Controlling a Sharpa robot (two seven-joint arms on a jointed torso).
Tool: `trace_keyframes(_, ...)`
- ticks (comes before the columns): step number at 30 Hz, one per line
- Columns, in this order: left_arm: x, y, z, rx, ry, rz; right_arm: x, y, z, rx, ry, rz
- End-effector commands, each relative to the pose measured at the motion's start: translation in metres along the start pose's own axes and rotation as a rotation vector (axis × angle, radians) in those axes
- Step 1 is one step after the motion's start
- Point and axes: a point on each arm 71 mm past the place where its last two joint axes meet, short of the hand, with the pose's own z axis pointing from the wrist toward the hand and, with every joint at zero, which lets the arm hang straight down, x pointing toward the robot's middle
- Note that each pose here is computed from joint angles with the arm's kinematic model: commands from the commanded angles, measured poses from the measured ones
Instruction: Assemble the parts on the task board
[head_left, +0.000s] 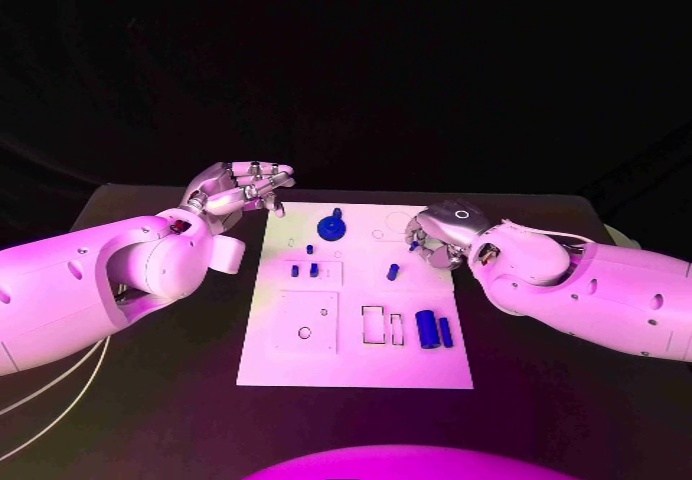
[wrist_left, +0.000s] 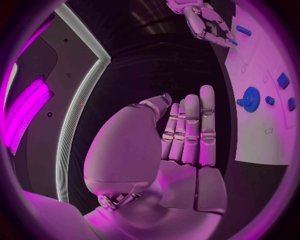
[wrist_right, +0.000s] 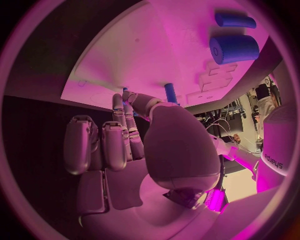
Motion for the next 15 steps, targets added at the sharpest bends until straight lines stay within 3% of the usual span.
trace_keyframes(1,0.0009,-0.0008,0.0004,0.006,0.012,-0.004,-0.005,0.000,-0.002,0.010,-0.032,0.024)
trace_keyframes(8,-0.0002,-0.0007,0.0007,0.006,0.011,-0.003,-0.015,0.005,-0.010,-0.003,-0.061,0.063)
trace_keyframes(15,-0.0002,-0.0003,0.0015,0.006,0.012,-0.004,-0.029,0.028,-0.016,-0.059,-0.088,0.114)
